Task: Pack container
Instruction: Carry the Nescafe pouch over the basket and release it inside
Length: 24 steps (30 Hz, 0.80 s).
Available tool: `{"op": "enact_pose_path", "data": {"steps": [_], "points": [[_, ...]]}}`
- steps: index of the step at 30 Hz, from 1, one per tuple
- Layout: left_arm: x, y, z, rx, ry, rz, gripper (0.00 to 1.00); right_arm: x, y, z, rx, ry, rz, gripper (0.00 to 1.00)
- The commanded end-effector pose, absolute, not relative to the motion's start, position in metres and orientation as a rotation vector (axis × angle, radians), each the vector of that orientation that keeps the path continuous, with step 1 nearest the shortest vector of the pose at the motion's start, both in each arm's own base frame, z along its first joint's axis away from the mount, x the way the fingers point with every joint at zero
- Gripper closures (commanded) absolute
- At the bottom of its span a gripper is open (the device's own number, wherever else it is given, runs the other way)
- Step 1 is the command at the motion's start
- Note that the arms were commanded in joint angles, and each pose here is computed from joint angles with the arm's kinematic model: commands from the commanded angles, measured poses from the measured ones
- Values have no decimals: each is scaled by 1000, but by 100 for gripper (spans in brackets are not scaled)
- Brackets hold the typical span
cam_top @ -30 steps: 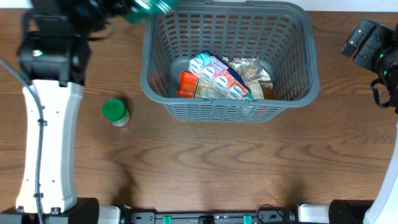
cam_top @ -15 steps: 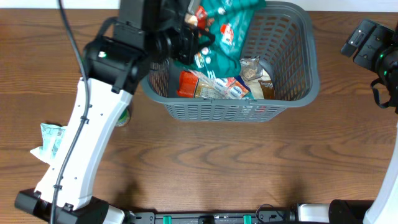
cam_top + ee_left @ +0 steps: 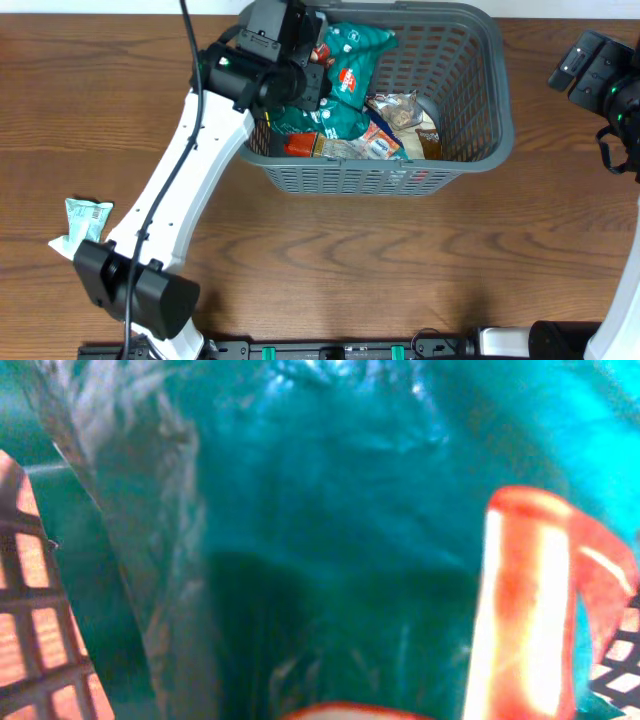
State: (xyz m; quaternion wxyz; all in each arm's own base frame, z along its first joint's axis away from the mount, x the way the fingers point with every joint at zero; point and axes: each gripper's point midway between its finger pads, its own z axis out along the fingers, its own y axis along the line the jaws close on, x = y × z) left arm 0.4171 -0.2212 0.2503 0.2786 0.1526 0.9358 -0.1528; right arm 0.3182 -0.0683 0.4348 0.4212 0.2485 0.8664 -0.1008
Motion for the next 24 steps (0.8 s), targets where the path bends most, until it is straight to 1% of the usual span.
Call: {"op": "enact_pose_path", "data": {"steps": [1, 5, 11, 12, 13, 14, 15, 16, 18, 21, 24], "points": [[423, -218, 264, 330, 2487, -407, 94, 317, -73, 435, 651, 2159, -265, 1], [421, -217, 253, 332, 2527, -392, 94, 317, -73, 435, 651, 2159, -265, 1], [420, -217, 252, 332, 2531, -391, 94, 317, -73, 435, 651, 2159, -265, 1], [420, -217, 252, 332, 2531, -391, 92, 317, -73, 435, 651, 2159, -265, 1], [420, -217, 252, 333, 2533, -391, 71, 317, -73, 435, 651, 2159, -265, 1], [419, -217, 252, 334, 2534, -393, 53, 317, -73, 435, 651, 2159, -265, 1], [419, -217, 252, 334, 2535, -395, 43, 317, -73, 435, 651, 2159, -265, 1], [418, -217, 253, 335, 2534, -396, 37, 317, -73, 435, 651, 2159, -265, 1], [417, -217, 257, 334, 2523, -399, 31, 317, -73, 435, 651, 2159, -265, 1], [417, -216, 273, 331, 2475, -413, 29, 317, -73, 435, 651, 2159, -265, 1], [417, -216, 303, 325, 2380, -438, 27, 317, -73, 435, 651, 2159, -265, 1]]}}
